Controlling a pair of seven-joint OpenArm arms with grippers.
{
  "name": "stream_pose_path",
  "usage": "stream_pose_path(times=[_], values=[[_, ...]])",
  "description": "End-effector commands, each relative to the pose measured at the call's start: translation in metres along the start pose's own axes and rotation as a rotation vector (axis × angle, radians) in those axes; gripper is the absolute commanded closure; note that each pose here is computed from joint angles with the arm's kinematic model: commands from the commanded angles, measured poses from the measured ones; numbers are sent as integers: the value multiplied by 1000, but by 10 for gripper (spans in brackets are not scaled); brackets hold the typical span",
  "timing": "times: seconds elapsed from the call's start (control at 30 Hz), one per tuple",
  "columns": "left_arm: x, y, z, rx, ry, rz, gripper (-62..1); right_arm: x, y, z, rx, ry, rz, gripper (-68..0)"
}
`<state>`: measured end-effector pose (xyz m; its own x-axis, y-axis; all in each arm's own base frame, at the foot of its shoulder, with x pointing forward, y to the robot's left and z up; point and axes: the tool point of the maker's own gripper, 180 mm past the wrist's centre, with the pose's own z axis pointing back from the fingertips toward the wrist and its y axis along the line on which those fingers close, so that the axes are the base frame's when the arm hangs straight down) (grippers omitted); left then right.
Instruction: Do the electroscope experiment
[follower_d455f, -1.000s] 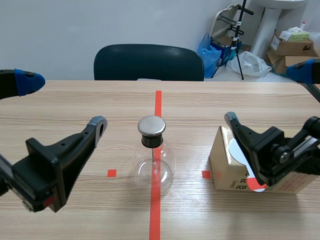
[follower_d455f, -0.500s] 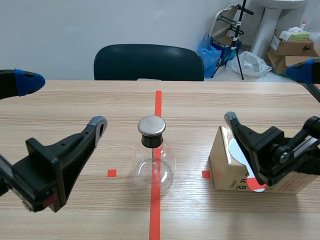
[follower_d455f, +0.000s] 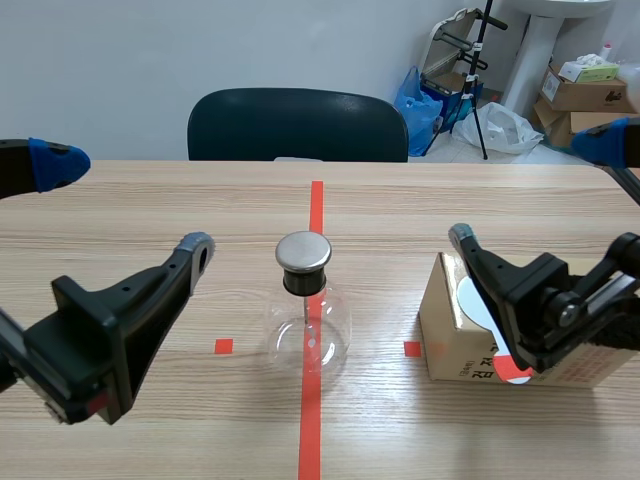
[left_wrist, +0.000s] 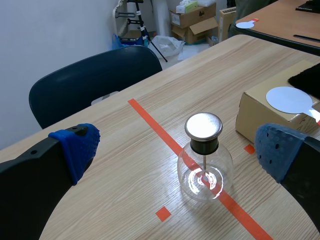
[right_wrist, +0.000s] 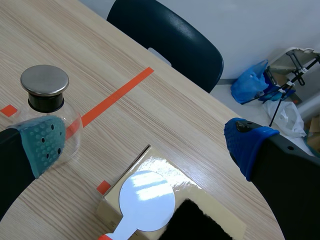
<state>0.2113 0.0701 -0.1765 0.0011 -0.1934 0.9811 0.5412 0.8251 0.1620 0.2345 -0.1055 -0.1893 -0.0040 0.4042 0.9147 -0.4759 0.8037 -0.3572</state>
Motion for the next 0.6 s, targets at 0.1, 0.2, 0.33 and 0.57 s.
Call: stream_pose_path(times=[0.1, 0.2, 0.33, 0.57], values=[[3, -1, 1, -4, -15, 6, -623, 5, -3, 1, -10, -21, -1, -679], [3, -1, 1, -4, -15, 6, -623, 4, -3, 1, -10, -17, -1, -679], [3, -1, 1, -4, -15, 6, -623, 4, -3, 1, -10, -17, -1, -679], [3, -1, 1, -4, -15, 6, -623, 4, -3, 1, -10, -16, -1, -679]])
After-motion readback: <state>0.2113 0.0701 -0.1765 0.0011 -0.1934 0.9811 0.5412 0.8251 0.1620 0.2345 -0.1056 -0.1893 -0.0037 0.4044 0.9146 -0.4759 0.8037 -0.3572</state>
